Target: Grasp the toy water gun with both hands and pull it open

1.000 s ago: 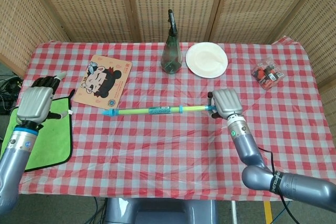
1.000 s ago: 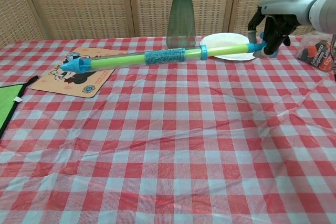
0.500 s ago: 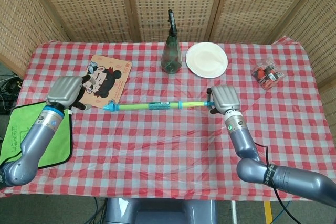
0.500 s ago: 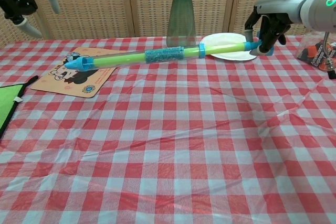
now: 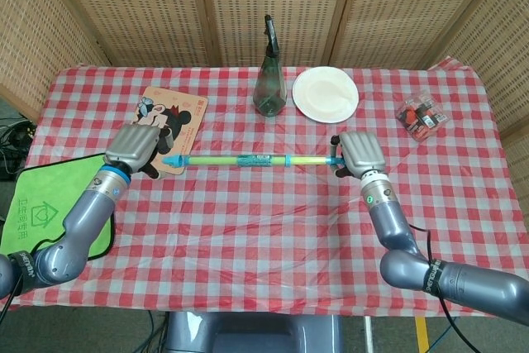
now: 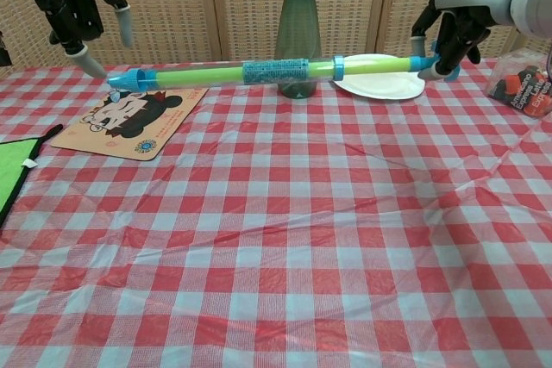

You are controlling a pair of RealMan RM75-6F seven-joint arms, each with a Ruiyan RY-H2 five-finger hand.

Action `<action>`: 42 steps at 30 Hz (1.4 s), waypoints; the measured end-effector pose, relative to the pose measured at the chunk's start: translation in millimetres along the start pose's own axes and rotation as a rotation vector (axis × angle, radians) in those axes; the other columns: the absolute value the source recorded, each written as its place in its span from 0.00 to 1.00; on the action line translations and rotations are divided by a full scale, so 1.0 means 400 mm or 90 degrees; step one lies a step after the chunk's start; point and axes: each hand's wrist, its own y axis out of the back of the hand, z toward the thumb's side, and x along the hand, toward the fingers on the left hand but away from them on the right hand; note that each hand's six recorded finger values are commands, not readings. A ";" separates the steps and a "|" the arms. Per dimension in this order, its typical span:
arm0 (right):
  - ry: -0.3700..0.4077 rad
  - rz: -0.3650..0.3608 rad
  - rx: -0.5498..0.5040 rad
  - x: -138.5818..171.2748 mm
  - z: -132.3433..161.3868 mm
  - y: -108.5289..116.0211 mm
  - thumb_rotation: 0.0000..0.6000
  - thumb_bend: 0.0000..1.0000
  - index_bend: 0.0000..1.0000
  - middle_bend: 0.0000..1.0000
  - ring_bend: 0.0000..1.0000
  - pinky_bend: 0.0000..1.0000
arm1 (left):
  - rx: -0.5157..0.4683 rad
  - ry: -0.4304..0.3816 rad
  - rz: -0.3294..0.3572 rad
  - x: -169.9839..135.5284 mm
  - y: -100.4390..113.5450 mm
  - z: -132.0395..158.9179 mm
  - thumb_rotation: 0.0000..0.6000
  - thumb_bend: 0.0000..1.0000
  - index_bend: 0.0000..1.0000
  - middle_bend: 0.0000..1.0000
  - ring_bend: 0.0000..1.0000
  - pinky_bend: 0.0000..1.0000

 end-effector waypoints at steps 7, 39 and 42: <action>0.009 -0.001 -0.004 0.009 0.000 0.004 1.00 0.56 0.87 1.00 1.00 0.68 | 0.009 0.001 0.004 0.007 -0.004 0.024 1.00 0.16 0.42 0.82 0.71 0.60; 0.030 -0.006 -0.015 0.027 0.008 0.007 1.00 0.56 0.87 1.00 1.00 0.68 | -0.001 -0.014 -0.002 0.038 -0.052 0.058 1.00 0.23 0.44 0.82 0.71 0.60; 0.031 -0.006 -0.015 0.031 0.008 0.007 1.00 0.56 0.87 1.00 1.00 0.68 | -0.003 -0.017 -0.002 0.041 -0.056 0.065 1.00 0.30 0.48 0.82 0.71 0.60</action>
